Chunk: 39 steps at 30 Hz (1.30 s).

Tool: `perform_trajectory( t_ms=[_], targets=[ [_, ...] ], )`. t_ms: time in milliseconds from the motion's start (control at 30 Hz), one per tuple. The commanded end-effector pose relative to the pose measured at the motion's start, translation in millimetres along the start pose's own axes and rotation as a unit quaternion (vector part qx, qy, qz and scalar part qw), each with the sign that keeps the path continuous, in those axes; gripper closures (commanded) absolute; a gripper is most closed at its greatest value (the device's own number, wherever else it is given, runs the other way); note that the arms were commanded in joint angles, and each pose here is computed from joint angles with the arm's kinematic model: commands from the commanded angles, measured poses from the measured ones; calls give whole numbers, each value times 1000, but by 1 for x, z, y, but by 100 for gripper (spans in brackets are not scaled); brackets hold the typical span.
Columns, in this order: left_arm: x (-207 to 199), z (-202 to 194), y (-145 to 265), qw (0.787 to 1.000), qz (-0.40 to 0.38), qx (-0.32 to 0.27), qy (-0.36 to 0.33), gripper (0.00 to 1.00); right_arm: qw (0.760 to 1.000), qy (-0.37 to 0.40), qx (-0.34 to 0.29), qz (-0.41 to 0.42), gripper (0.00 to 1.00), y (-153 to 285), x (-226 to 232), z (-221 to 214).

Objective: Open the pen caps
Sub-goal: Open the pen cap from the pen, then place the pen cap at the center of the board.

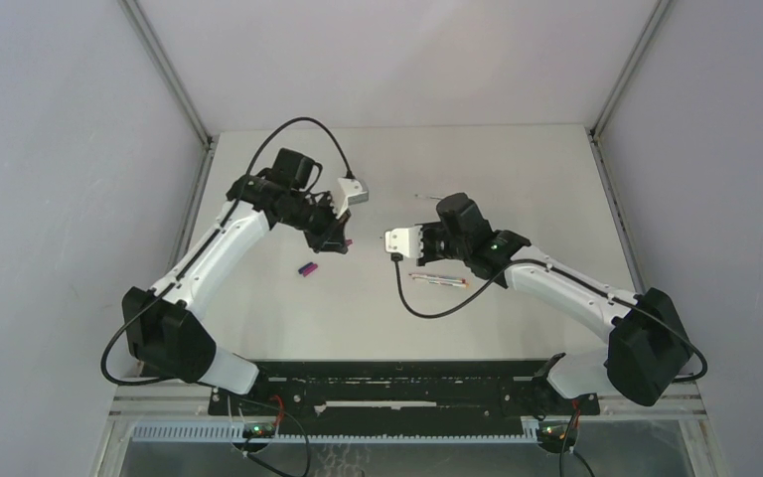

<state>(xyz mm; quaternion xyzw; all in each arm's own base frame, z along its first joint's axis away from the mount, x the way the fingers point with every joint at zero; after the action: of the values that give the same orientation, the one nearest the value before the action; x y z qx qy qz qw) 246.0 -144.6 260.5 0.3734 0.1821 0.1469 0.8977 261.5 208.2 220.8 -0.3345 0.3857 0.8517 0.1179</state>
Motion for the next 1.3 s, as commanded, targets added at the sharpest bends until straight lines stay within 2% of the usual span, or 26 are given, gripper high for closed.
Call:
perform_trajectory(
  t_ms=[0,300,567,933,1267],
  targets=[
    [2,1,14,1000,12,5,17,100,999,-7,52,-7,100,10,0,-13],
    [3,1,18,999,40,2,13,100,999,-10,50,-4,100,11,1,-14],
    [21,-5,15,993,108,21,33,100,999,-14,51,5,100,10,2,-18],
    [68,-44,11,977,168,61,113,100,999,-21,35,5,100,15,1,-17],
    [97,-76,6,968,195,70,141,100,999,-21,36,5,100,17,0,-18]
  ],
)
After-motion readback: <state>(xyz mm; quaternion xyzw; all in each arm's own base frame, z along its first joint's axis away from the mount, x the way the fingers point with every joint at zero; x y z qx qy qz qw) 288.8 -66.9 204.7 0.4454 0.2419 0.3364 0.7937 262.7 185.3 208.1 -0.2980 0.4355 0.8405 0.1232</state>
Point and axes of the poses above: each gripper's point midway between its finger pads, its own y axis back along the fingers, its own x axis along the line the jaws close on, z = x × y, the point moved 9 cm from there along y, back along the fingers, and after that the axes turned 4 degrees about y, right-handed, at the moved point
